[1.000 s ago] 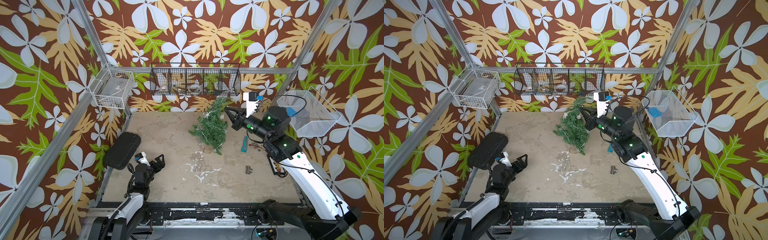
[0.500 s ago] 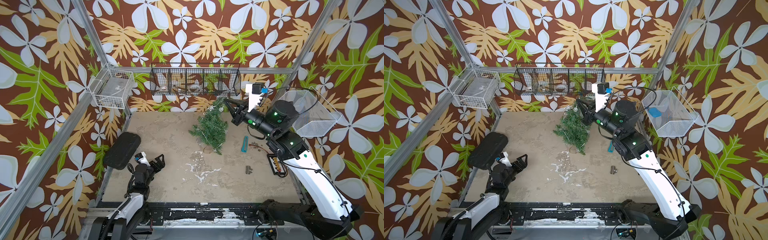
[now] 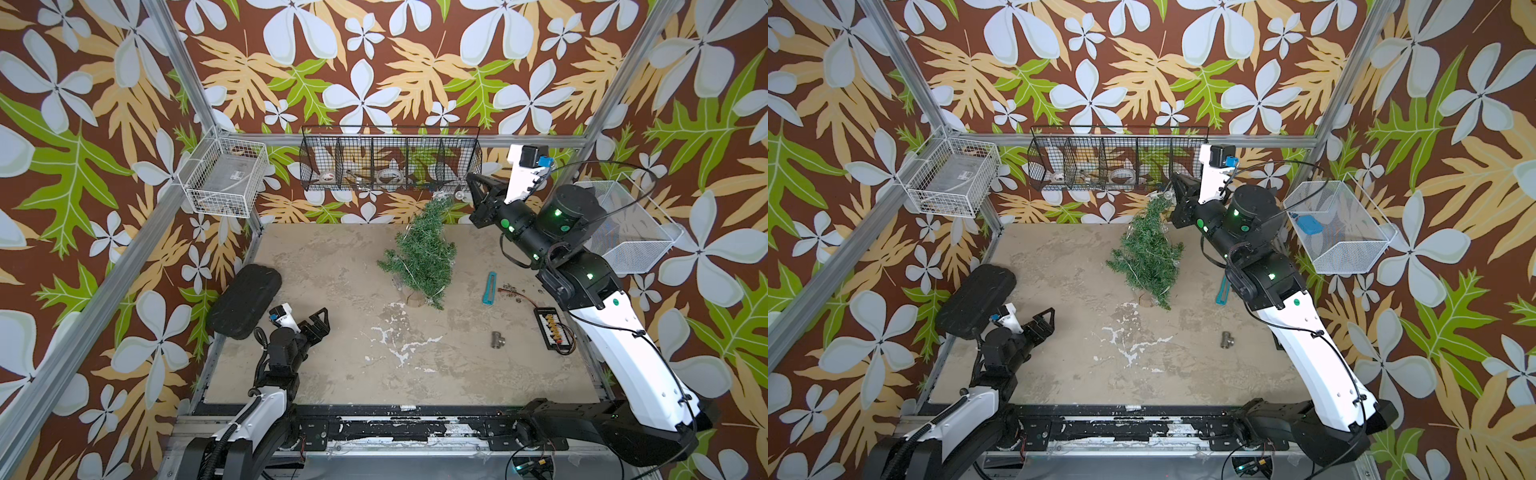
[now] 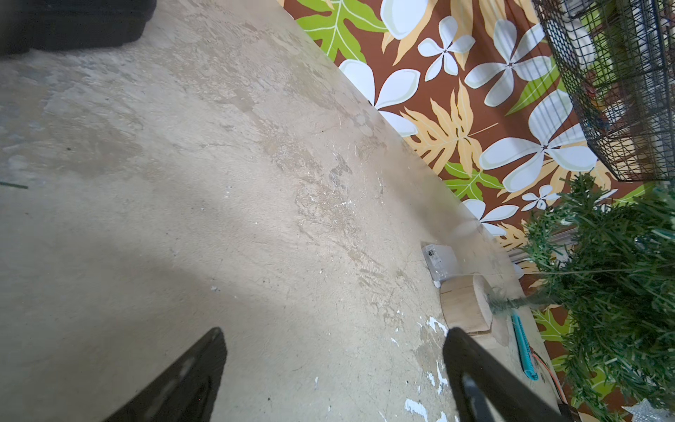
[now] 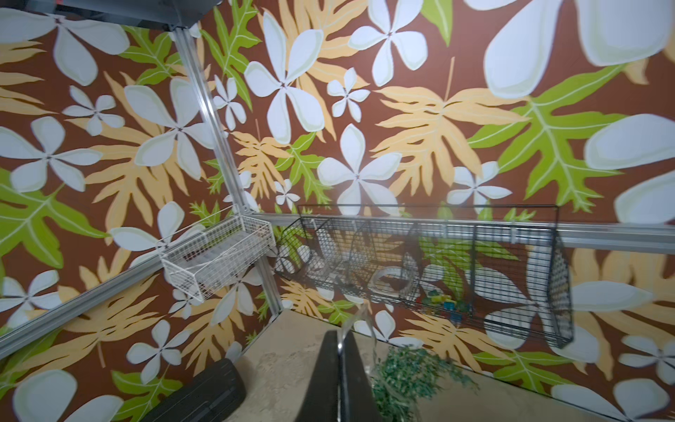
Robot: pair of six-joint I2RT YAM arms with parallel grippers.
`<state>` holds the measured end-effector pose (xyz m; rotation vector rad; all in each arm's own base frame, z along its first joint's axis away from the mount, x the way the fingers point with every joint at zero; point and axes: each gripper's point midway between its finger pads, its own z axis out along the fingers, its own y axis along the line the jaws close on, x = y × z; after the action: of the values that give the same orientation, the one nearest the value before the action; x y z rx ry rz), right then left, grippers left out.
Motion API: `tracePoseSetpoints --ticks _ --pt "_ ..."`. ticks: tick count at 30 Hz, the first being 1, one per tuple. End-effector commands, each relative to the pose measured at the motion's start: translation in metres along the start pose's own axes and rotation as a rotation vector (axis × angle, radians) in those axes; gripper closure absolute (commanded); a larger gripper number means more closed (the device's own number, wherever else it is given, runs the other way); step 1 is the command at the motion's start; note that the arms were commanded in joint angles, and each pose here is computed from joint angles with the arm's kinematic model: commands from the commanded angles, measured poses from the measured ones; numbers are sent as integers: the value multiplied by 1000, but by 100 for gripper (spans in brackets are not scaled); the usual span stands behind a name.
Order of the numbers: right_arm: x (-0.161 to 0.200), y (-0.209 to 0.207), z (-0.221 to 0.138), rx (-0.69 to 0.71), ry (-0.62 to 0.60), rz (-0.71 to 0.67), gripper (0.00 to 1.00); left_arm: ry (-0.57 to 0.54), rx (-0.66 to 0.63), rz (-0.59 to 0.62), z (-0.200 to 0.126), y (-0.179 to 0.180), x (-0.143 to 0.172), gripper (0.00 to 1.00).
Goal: Remove string lights from the small christmas tree
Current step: Remove the light string from the Christmas tree.
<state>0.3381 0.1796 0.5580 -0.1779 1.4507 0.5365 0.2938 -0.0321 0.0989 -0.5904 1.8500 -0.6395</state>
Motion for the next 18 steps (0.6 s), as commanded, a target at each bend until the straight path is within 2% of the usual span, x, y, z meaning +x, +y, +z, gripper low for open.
tracePoseSetpoints --ticks 1,6,9,14,18 --pt "-1 -52 -23 253 -19 -3 100 -14 16 10 0 -4 -4 5" --pt "37 -127 -79 507 10 58 100 -12 17 11 0 -4 -4 5" --pt "63 -165 -101 580 29 125 100 -4 27 16 1 -5 -1 5" --pt "98 -182 -81 483 68 237 100 11 66 35 1 -15 -1 6" --pt "98 -179 -45 393 69 311 100 -11 97 -7 0 -28 -11 8"
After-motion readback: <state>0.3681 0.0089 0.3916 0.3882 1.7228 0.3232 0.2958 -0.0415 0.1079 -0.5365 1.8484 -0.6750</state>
